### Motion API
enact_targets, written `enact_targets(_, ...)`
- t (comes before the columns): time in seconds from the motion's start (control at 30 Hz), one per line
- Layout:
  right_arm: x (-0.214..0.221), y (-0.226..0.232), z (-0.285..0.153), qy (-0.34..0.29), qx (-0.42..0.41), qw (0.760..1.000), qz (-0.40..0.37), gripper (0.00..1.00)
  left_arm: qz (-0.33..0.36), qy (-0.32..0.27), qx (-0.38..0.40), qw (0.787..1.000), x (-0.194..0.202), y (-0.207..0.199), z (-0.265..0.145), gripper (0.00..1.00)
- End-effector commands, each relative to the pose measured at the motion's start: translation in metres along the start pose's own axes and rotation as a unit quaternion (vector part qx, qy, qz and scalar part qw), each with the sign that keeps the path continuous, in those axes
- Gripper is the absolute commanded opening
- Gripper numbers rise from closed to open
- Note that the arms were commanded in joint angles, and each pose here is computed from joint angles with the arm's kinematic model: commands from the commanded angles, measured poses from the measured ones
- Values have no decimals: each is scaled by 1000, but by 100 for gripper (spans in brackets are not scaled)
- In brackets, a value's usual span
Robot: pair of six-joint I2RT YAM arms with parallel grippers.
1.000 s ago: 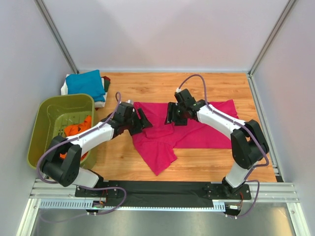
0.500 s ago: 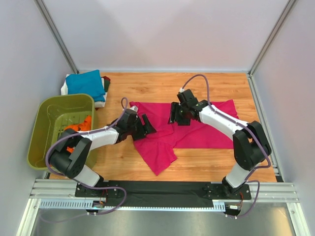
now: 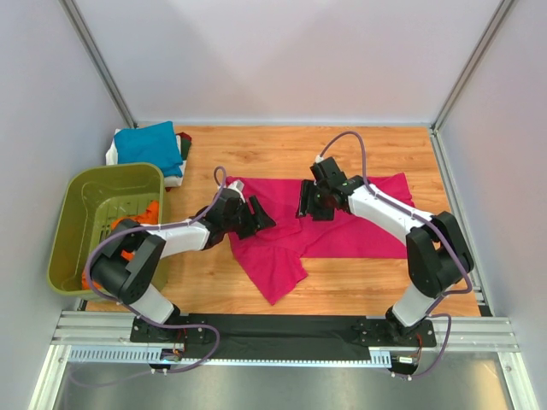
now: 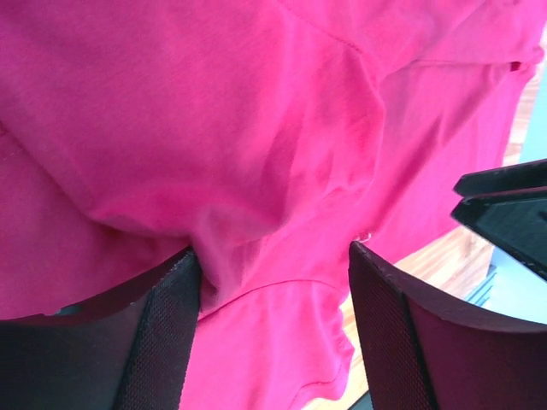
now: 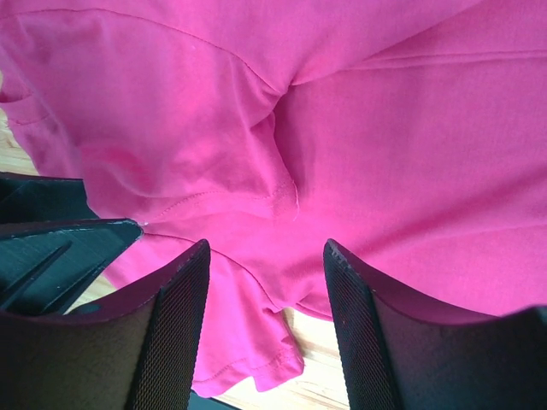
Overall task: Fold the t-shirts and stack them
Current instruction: Fold the tshirt
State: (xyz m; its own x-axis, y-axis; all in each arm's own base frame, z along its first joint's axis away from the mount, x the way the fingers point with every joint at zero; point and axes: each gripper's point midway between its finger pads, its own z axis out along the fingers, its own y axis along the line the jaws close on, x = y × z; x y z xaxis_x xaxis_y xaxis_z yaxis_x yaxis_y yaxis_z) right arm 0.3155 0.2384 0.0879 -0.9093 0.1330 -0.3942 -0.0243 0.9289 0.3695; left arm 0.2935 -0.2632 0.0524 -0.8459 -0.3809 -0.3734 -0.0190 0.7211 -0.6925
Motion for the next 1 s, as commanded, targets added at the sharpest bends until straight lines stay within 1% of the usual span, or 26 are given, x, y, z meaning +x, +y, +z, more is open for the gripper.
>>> enact_targets(0.0,-12,1,-13,-28,-2,1000,-2,57,3,-8,46,999,-7,-23,1,70)
enact_targets(0.03,-12,0,-13,-29,-1,1000,-2,57,-3,-4,46,999,-5,-22,0,65)
enact_targets(0.1,-11,-1,-14,-29,1,1000,-1,57,-20,-6,56,998,-6,-30,-8,59)
enact_targets(0.13,-11,-2,-14,-30,2,1000,0,57,-31,-2,48,998,-3,-28,-11,48)
enact_targets(0.2,-10,-2,-15,-31,2,1000,1,57,-43,-9,46,998,-7,-33,-21,38)
enact_targets(0.23,-10,-4,-15,-32,4,999,3,57,-60,-1,29,998,-5,-31,-24,29)
enact_targets(0.3,-9,-4,-14,-30,3,1000,4,57,-74,-5,15,997,-8,-31,-33,24)
enact_targets(0.33,-7,-5,-14,-27,4,1000,6,57,-92,3,-3,996,-4,-27,-36,24)
enact_targets(0.37,-7,-5,-14,-28,2,1000,7,57,-97,-5,4,995,-8,-33,-41,23)
enact_targets(0.4,-6,-4,-14,-28,1,1000,9,57,-110,1,-19,994,-4,-25,-44,23)
enact_targets(0.47,-4,-5,-13,-26,-2,1000,12,56,-134,0,-27,991,-4,-25,-49,23)
enact_targets(0.5,-3,-5,-13,-25,-3,1000,12,56,-142,1,-37,989,-2,-22,-51,20)
enact_targets(0.6,0,-6,-12,-22,-3,1000,11,56,-164,18,-47,985,5,-19,-52,21)
enact_targets(0.63,0,-7,-12,-21,-3,1000,12,56,-168,26,-48,984,9,-18,-51,27)
enact_targets(0.7,2,-7,-11,-18,-2,1000,9,56,-175,36,-61,982,17,-11,-49,29)
enact_targets(0.77,2,-7,-11,-18,-3,1000,7,56,-174,29,-76,981,18,-2,-51,34)
enact_targets(0.83,2,-6,-10,-19,-9,1000,4,56,-134,1,-83,987,9,3,-52,43)
enact_targets(0.87,3,-4,-10,-20,-15,1000,1,56,-112,-14,-82,990,3,2,-54,50)
enact_targets(0.9,5,-4,-8,-18,-19,1000,-6,56,-72,-32,-93,993,-4,8,-54,58)
enact_targets(0.97,4,0,-5,-22,-33,999,-11,56,-51,-47,-96,993,-12,8,-56,64)
